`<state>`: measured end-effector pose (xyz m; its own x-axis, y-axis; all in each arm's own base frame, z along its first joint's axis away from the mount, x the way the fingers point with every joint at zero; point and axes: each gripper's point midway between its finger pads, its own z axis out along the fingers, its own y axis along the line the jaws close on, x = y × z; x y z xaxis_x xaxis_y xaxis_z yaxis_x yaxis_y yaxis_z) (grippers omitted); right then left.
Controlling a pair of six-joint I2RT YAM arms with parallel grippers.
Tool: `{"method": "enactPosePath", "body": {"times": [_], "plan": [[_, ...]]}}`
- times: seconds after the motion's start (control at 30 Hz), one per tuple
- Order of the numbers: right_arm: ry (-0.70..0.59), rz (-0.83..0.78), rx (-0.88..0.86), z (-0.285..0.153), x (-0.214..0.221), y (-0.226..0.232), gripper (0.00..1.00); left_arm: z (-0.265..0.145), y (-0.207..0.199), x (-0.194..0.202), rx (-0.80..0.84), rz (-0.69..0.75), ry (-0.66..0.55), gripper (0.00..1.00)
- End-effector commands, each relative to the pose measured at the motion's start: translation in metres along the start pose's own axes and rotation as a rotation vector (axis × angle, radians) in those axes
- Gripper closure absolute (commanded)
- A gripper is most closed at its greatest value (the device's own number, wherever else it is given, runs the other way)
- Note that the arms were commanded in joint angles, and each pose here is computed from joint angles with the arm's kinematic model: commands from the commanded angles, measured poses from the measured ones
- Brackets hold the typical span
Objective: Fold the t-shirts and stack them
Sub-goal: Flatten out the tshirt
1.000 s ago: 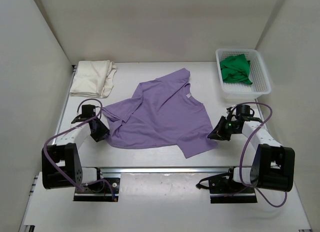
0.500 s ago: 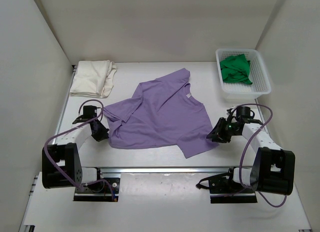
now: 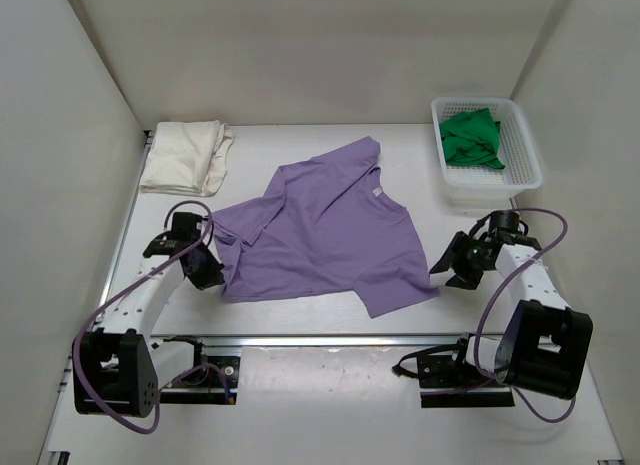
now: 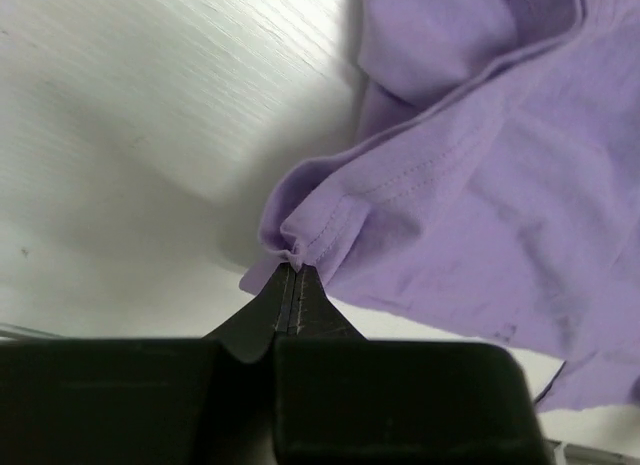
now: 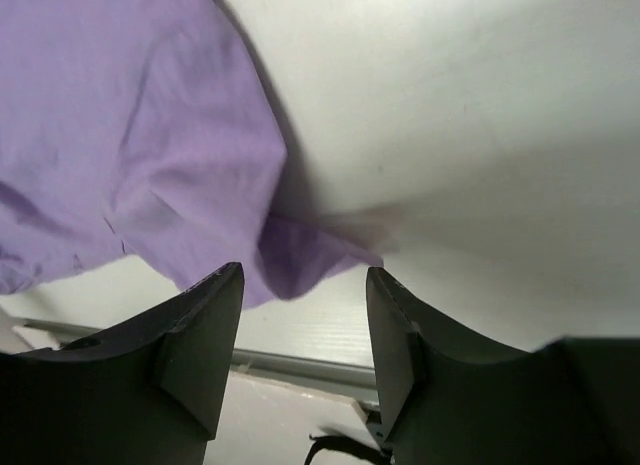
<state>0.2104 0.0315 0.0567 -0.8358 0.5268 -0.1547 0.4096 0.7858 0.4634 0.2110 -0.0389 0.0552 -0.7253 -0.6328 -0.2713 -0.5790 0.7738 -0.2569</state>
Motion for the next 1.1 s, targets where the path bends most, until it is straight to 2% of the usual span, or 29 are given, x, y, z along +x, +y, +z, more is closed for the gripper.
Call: {"method": "enactPosePath", "body": {"times": [0.0,0.07,0.17,0.27,0.33,0.4,0.5,0.53,0.6,0.67,0.73,0.77,0.83,0.9,0.97,1.0,1.07], "plan": [[-0.032,-0.082,0.034,-0.003,-0.017,0.003,0.50,-0.015,-0.026,-0.007,0.060,0.055,-0.008,1.00],[-0.028,-0.173,-0.029,-0.004,-0.013,0.017,0.50,-0.017,-0.035,-0.009,0.070,0.101,-0.021,1.00],[-0.042,-0.226,-0.084,-0.004,-0.008,0.026,0.50,-0.021,-0.051,-0.011,0.098,0.162,-0.027,1.00],[-0.030,-0.098,-0.100,0.005,0.005,0.013,0.51,-0.023,-0.064,-0.004,0.119,0.234,-0.002,1.00],[-0.059,-0.060,-0.038,0.004,0.003,0.002,0.53,-0.026,-0.071,-0.004,0.137,0.270,-0.001,1.00],[-0.074,-0.011,-0.053,-0.004,-0.013,0.004,0.53,-0.026,-0.081,0.000,0.168,0.306,0.002,1.00],[-0.076,0.125,-0.181,0.004,-0.014,0.004,0.55,-0.020,-0.097,0.014,0.242,0.325,0.097,1.00],[-0.087,0.145,-0.168,0.008,-0.017,-0.001,0.56,-0.018,-0.099,0.019,0.278,0.316,0.130,1.00],[-0.149,0.068,-0.143,0.004,-0.025,-0.004,0.55,-0.010,-0.091,0.016,0.291,0.291,0.162,1.00],[-0.135,-0.005,-0.059,-0.003,-0.025,-0.004,0.55,-0.007,-0.085,0.016,0.284,0.306,0.165,1.00],[-0.159,-0.214,-0.001,-0.008,-0.025,0.017,0.54,-0.007,-0.081,0.018,0.291,0.301,0.175,1.00],[-0.182,-0.271,0.071,-0.011,-0.025,0.014,0.52,-0.006,-0.080,0.020,0.299,0.297,0.176,1.00],[-0.204,-0.401,0.074,-0.008,-0.011,0.034,0.44,-0.007,-0.079,0.022,0.301,0.304,0.164,1.00],[-0.184,-0.394,0.115,0.001,-0.005,0.021,0.43,-0.005,-0.075,0.024,0.294,0.293,0.146,1.00],[-0.159,-0.369,0.147,0.004,-0.010,0.014,0.48,-0.001,-0.073,0.025,0.314,0.266,0.144,1.00],[-0.147,-0.336,0.168,0.002,-0.011,0.009,0.56,-0.001,-0.070,0.027,0.306,0.244,0.151,1.00],[-0.179,-0.304,0.171,-0.007,-0.014,0.010,0.56,-0.002,-0.072,0.020,0.295,0.246,0.127,1.00]]}}
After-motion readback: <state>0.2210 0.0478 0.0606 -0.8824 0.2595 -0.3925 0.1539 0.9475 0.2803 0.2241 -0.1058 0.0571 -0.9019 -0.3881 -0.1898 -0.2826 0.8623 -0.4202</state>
